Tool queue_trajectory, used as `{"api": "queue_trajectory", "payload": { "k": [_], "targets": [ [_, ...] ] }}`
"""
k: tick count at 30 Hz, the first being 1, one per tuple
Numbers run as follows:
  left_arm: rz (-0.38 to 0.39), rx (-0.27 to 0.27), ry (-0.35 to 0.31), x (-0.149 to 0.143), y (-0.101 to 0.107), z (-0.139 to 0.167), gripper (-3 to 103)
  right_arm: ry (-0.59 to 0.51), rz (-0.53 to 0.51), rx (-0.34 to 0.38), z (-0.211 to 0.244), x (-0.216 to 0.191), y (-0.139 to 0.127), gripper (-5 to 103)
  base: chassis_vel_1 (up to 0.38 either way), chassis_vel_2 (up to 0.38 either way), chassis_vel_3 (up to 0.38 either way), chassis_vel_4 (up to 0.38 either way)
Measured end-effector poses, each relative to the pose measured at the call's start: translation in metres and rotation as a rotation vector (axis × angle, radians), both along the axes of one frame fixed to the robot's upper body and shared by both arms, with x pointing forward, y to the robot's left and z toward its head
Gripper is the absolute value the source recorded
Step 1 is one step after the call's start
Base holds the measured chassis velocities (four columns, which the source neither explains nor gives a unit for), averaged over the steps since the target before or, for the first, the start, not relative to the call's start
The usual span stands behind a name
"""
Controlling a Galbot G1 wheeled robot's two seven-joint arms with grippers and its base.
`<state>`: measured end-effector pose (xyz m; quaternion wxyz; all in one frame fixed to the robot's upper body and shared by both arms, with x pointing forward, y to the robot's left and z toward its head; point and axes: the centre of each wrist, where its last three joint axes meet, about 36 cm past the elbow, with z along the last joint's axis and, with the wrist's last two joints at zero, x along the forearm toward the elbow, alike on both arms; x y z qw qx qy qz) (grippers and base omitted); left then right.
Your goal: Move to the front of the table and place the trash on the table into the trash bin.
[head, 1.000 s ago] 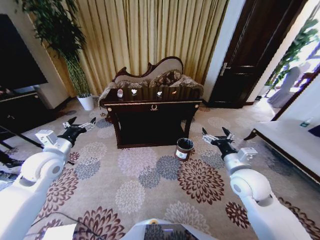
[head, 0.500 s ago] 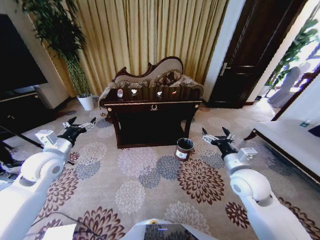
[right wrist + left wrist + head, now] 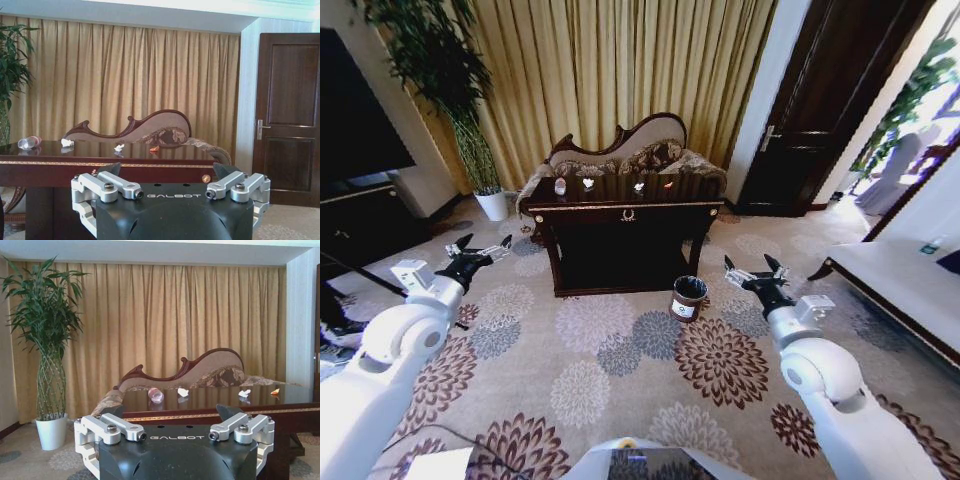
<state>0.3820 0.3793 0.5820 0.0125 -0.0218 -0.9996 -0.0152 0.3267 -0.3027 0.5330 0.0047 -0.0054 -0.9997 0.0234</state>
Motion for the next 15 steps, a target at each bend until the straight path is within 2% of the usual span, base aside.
{"api": "queue_trajectory", "payload": {
  "k": [5, 8, 11, 15],
  "targets": [
    [0.003, -0.003, 0.001, -0.002, 0.000, -0.004, 100, 0.002, -0.005, 0.003, -0.002, -0.002, -0.001, 100, 0.000, 0.000, 0.000, 0.000],
    [0.008, -0.020, 0.000, -0.014, -0.002, -0.021, 100, 0.003, -0.036, 0.016, -0.011, -0.016, -0.003, 100, 0.000, 0.000, 0.000, 0.000],
    [0.024, -0.040, -0.007, -0.041, -0.006, -0.051, 100, 0.005, -0.098, 0.023, -0.026, -0.044, -0.009, 100, 0.000, 0.000, 0.000, 0.000],
    [0.040, -0.046, -0.009, -0.062, -0.008, -0.068, 100, 0.010, -0.140, 0.016, -0.034, -0.064, -0.013, 100, 0.000, 0.000, 0.000, 0.000]
  ]
}}
